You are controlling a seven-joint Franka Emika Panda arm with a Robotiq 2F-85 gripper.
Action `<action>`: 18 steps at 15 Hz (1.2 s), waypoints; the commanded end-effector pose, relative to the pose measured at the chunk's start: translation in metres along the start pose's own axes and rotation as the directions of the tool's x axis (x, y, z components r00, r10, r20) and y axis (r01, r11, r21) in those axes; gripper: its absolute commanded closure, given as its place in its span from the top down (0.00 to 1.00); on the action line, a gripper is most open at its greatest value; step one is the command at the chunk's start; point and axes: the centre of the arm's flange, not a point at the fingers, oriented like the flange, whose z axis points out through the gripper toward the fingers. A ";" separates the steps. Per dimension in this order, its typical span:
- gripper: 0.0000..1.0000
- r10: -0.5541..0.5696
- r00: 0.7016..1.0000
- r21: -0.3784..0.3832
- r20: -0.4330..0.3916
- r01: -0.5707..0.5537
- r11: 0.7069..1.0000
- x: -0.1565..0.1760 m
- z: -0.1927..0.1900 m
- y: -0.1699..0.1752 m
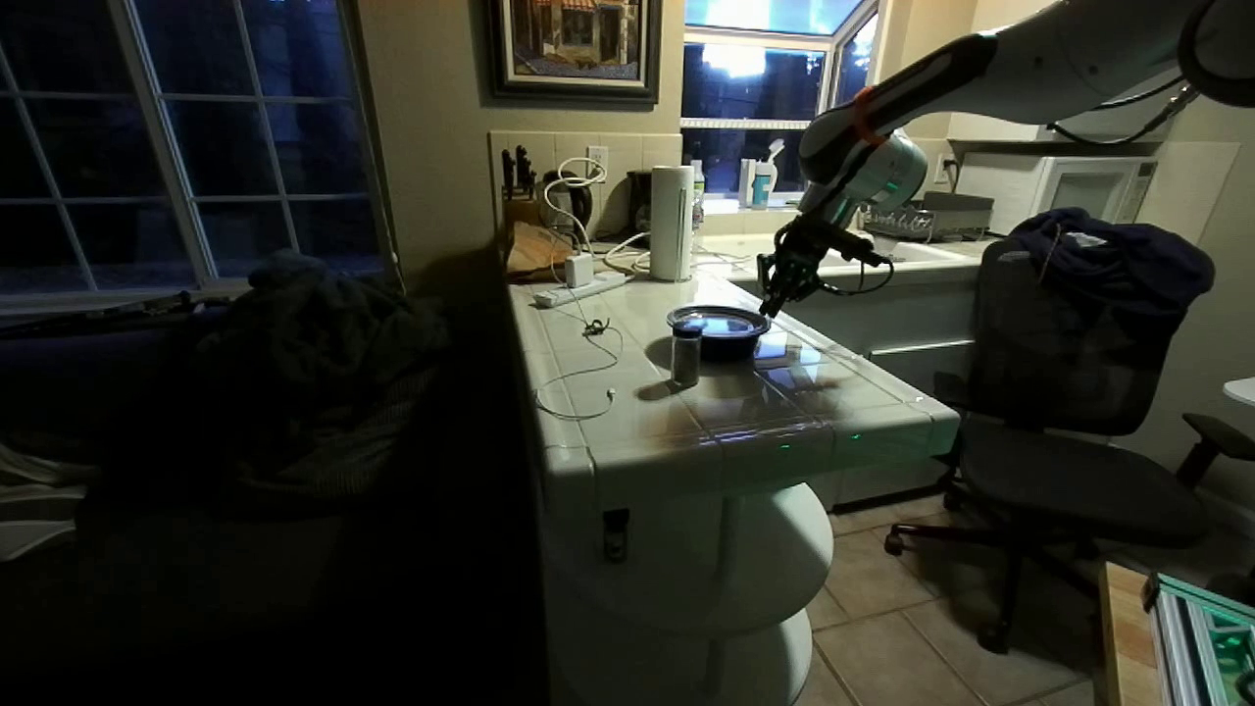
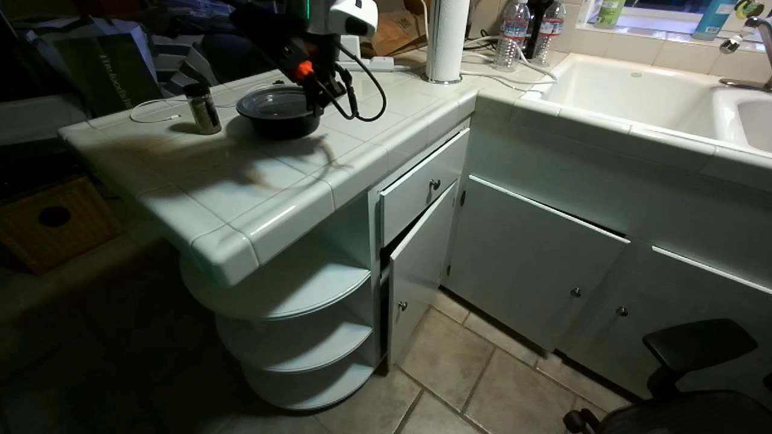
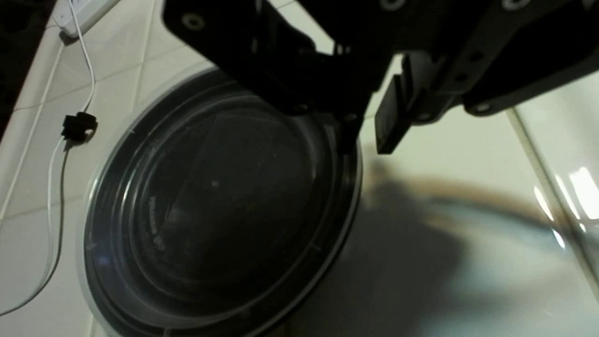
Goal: Remove the clear lid from the black lunchbox and put it on the counter
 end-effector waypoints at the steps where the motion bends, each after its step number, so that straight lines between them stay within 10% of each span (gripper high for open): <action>1: 0.21 0.003 1.000 0.019 0.023 -0.003 1.000 -0.001 0.008 0.003; 18: 0.00 0.004 1.000 0.020 0.017 -0.005 1.000 -0.004 0.003 0.004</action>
